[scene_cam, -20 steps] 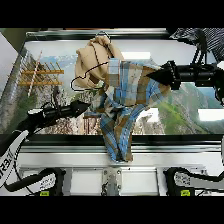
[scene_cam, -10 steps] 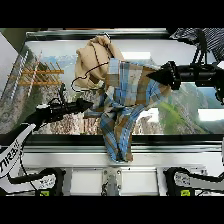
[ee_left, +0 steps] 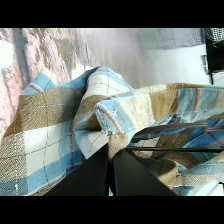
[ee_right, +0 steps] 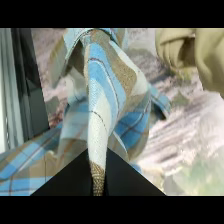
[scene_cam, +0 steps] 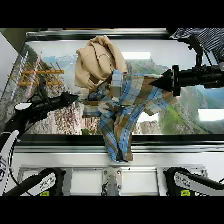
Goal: Fold the clothes and pants, and hang the long-sleeved shirts on hangers.
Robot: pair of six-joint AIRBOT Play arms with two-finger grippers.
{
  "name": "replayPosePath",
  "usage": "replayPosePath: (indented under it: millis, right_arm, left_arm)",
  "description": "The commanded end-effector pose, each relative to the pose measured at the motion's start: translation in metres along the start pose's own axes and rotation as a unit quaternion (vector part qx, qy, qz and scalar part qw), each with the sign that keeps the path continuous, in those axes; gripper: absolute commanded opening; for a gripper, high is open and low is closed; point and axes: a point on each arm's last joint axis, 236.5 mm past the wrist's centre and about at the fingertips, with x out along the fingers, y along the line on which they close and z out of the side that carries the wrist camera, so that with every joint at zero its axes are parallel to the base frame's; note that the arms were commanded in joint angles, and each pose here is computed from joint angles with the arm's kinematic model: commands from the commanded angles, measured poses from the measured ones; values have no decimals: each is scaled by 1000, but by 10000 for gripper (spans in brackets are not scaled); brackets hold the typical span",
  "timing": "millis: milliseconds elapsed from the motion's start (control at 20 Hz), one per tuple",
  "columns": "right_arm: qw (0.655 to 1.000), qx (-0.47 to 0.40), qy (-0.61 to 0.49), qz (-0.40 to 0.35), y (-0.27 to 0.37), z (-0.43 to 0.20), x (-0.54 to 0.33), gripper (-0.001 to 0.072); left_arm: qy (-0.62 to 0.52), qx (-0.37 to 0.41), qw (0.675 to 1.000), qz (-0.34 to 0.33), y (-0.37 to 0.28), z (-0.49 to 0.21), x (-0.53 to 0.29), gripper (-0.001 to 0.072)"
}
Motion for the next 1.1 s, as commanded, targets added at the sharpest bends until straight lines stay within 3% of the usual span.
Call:
replayPosePath:
  millis: [0, 300, 550, 800, 1050]
  right_arm:
    - [997, 25, 60, -32, -5, -23, -6, 11]
    - [994, 72, 60, -59, 1, -52, 2, 10]
    - [984, 143, -46, -96, -4, -51, 18, 10]
    - [966, 149, -182, -103, -9, 6, 3, 10]
    - [951, 112, -264, -111, 10, 58, -25, 10]
  left_arm:
    - [-27, 37, 999, 22, -10, 12, -27, 10]
    - [-101, 146, 984, -14, -96, 21, -79, 10]
    - [-106, 253, 961, 9, -159, -13, -117, 9]
    - [-44, 285, 957, 15, -181, -82, -119, 10]
    - [-25, 306, 950, -61, -221, -120, -94, 11]
